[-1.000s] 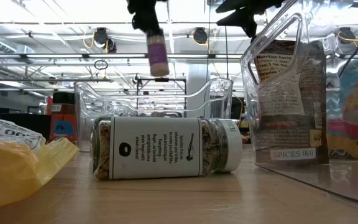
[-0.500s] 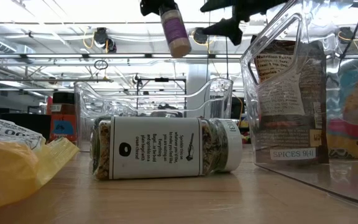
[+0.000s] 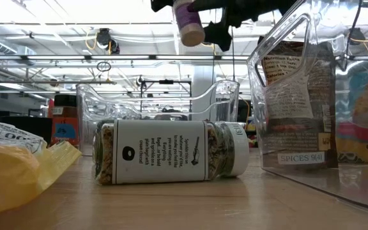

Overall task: Pick & Place Food Item
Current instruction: Put the purple seasoning bottle into the bottom transparent bin

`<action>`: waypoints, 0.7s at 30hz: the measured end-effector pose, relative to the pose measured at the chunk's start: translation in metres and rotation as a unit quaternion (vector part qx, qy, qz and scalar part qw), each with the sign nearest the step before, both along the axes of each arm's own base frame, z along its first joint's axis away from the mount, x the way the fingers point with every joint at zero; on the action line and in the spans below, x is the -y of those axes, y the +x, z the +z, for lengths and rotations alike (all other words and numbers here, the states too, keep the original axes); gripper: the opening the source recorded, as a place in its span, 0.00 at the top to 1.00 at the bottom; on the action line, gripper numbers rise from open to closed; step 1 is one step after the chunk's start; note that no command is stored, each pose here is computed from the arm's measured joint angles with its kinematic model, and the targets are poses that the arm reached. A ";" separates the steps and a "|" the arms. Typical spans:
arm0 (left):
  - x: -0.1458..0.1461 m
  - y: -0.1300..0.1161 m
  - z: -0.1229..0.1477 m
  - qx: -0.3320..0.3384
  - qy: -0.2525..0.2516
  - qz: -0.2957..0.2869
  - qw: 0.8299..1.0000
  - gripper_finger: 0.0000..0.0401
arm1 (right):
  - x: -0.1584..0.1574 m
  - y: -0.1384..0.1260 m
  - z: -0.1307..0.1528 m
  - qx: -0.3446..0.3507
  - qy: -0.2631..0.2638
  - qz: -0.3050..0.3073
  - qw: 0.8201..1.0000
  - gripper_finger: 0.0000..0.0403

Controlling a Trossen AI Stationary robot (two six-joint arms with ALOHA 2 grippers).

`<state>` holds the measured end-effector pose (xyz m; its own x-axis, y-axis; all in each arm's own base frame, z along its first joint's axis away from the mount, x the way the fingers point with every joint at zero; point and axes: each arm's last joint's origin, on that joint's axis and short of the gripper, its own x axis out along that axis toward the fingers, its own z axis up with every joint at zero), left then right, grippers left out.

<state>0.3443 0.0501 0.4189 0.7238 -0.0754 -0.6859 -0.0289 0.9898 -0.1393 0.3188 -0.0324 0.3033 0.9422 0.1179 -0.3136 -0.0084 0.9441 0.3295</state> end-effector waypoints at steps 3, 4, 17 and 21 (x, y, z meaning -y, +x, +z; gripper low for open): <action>0.000 0.000 0.000 0.001 0.003 -0.003 1.000 0.49 | 0.000 0.003 -0.003 0.001 0.000 0.000 1.000 0.24; 0.000 0.000 0.000 0.002 0.001 -0.005 1.000 0.49 | 0.001 0.005 -0.003 0.008 0.000 0.000 1.000 0.24; 0.000 0.003 0.004 0.029 -0.010 -0.019 0.999 0.49 | 0.003 0.014 0.005 0.074 0.005 -0.006 0.997 0.24; 0.001 0.006 0.007 0.048 -0.013 -0.027 0.998 0.49 | 0.003 0.013 0.005 0.074 0.005 -0.006 0.997 0.26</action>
<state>0.3498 0.0496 0.4256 0.7803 -0.1330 -0.6111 0.0388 0.9855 -0.1649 0.3321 -0.0350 0.3083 0.9794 0.1082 -0.1704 -0.0456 0.9410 0.3354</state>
